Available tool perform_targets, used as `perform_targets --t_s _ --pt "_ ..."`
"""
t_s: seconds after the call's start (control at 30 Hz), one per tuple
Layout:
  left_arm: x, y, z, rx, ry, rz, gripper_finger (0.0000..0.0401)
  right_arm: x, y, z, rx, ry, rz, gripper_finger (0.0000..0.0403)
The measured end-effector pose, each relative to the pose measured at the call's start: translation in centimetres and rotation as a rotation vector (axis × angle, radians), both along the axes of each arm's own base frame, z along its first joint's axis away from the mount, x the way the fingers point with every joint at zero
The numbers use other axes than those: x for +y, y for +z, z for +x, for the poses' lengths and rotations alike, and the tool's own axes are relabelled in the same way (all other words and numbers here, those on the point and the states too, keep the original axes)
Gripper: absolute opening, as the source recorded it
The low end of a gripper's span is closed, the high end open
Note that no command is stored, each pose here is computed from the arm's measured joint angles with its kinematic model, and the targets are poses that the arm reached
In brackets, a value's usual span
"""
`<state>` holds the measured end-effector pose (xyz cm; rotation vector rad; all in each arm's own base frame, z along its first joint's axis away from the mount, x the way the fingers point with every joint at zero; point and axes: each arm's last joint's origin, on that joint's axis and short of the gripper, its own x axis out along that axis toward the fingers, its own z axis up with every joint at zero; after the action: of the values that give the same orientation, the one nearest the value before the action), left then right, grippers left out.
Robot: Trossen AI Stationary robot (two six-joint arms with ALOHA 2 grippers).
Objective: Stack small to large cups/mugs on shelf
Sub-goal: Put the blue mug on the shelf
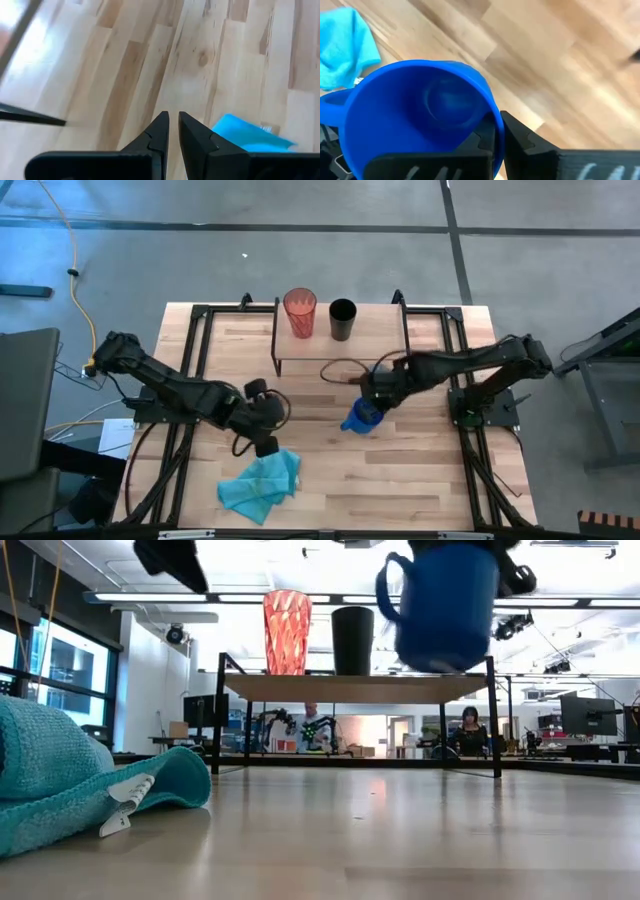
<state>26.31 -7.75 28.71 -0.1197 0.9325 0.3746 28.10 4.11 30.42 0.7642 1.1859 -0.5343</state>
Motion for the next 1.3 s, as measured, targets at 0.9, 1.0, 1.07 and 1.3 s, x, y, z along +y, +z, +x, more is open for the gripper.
perform_targets --t_s 0.9,1.0,1.07,1.3 --pt "2.9 10.3 -8.7 -0.558 0.036 0.141 0.0033 -10.4 9.7 -4.0 0.065 0.471 -0.277 0.0" --pt "3.0 10.7 -8.5 -0.612 0.104 0.156 0.0033 -12.0 9.8 -4.4 0.072 0.521 -0.299 0.0" --pt "3.0 10.6 -8.3 -0.62 0.146 0.158 0.0033 -13.0 9.8 -4.8 0.071 0.558 -0.303 0.0" --pt "2.4 9.9 -7.0 -0.598 0.136 0.129 0.0033 -16.3 9.8 -6.2 0.047 0.597 -0.298 0.0"
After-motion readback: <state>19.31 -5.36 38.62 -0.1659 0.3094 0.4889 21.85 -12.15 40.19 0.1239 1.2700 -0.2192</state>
